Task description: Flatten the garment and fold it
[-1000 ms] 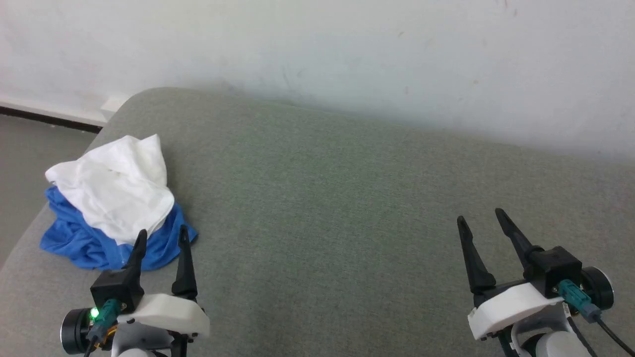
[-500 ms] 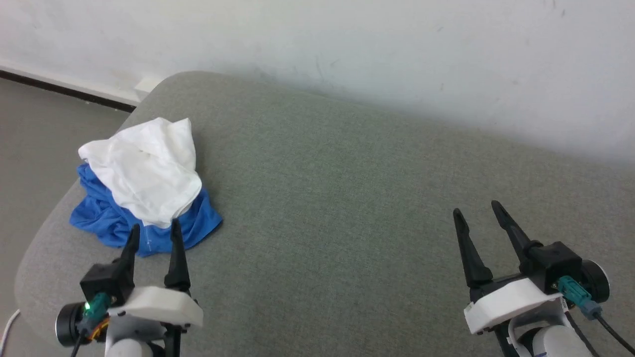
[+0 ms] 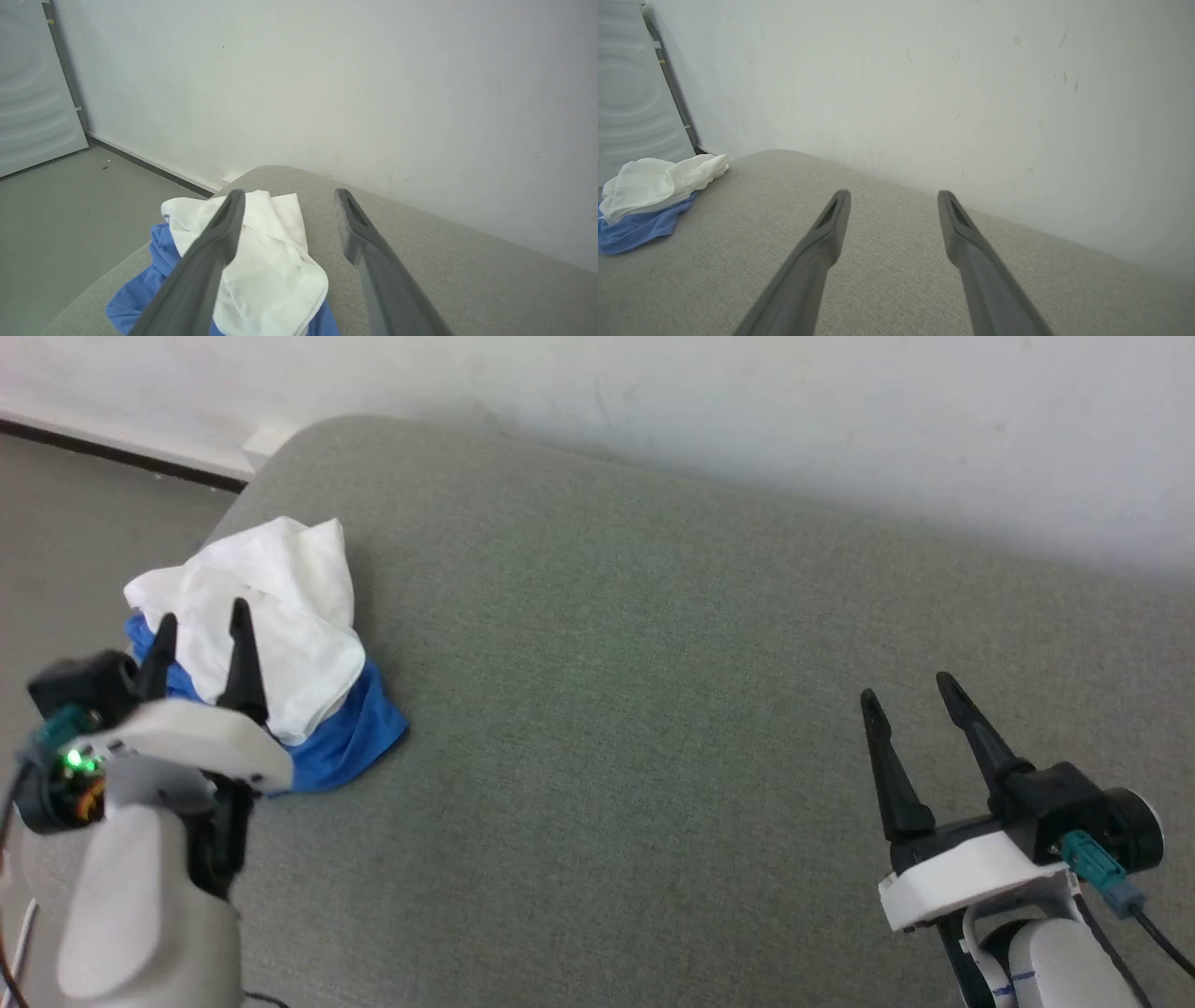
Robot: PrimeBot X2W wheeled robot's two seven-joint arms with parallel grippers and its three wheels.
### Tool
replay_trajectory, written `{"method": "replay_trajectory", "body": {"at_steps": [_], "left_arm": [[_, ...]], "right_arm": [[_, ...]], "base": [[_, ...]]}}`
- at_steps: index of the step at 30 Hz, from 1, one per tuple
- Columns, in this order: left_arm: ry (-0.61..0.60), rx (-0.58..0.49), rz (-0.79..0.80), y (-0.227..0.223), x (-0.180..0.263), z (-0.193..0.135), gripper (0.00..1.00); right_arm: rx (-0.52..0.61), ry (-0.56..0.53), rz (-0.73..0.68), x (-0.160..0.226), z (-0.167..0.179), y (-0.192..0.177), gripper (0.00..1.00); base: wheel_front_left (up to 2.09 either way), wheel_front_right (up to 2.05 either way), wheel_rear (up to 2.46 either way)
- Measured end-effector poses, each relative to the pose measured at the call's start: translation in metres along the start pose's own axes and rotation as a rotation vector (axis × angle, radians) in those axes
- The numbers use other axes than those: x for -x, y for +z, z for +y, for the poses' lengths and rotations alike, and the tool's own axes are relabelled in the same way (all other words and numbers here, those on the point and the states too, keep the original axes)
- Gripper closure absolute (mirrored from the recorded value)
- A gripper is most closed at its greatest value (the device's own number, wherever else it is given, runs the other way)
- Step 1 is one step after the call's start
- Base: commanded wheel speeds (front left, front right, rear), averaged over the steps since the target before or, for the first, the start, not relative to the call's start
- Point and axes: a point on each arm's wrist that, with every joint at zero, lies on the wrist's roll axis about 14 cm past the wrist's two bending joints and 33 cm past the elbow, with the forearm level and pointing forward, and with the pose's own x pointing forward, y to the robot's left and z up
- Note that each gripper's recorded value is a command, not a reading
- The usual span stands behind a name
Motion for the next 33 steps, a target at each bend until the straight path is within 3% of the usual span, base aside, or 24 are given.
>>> {"method": "replay_trajectory", "body": {"at_steps": [14, 26, 27, 28, 30, 33], "left_arm": [[0.091, 0.033, 0.420, -0.056, -0.075, 0.032, 0.00], [0.195, 0.071, 0.952, -0.164, -0.038, 0.050, 0.00], [0.198, 0.072, 0.976, -0.165, -0.038, 0.051, 0.04], [0.202, 0.078, 1.001, -0.167, -0.038, 0.051, 0.43], [0.208, 0.081, 1.032, -0.168, -0.038, 0.052, 1.00], [0.210, 0.084, 1.044, -0.167, -0.038, 0.052, 1.00]], "right_arm": [[-0.031, -0.011, 0.095, -0.016, -0.014, -0.043, 0.00], [-0.078, -0.017, 0.152, -0.018, -0.021, -0.076, 0.00], [-0.082, -0.017, 0.142, -0.019, -0.021, -0.075, 0.00], [-0.084, -0.018, 0.133, -0.020, -0.022, -0.074, 0.00], [-0.091, -0.021, 0.122, -0.022, -0.023, -0.073, 0.00], [-0.093, -0.024, 0.124, -0.021, -0.024, -0.074, 0.00]], "base": [[0.00, 0.00, 0.00], [0.00, 0.00, 0.00], [0.00, 0.00, 0.00], [0.00, 0.00, 0.00], [0.00, 0.00, 0.00], [0.00, 0.00, 0.00]]}}
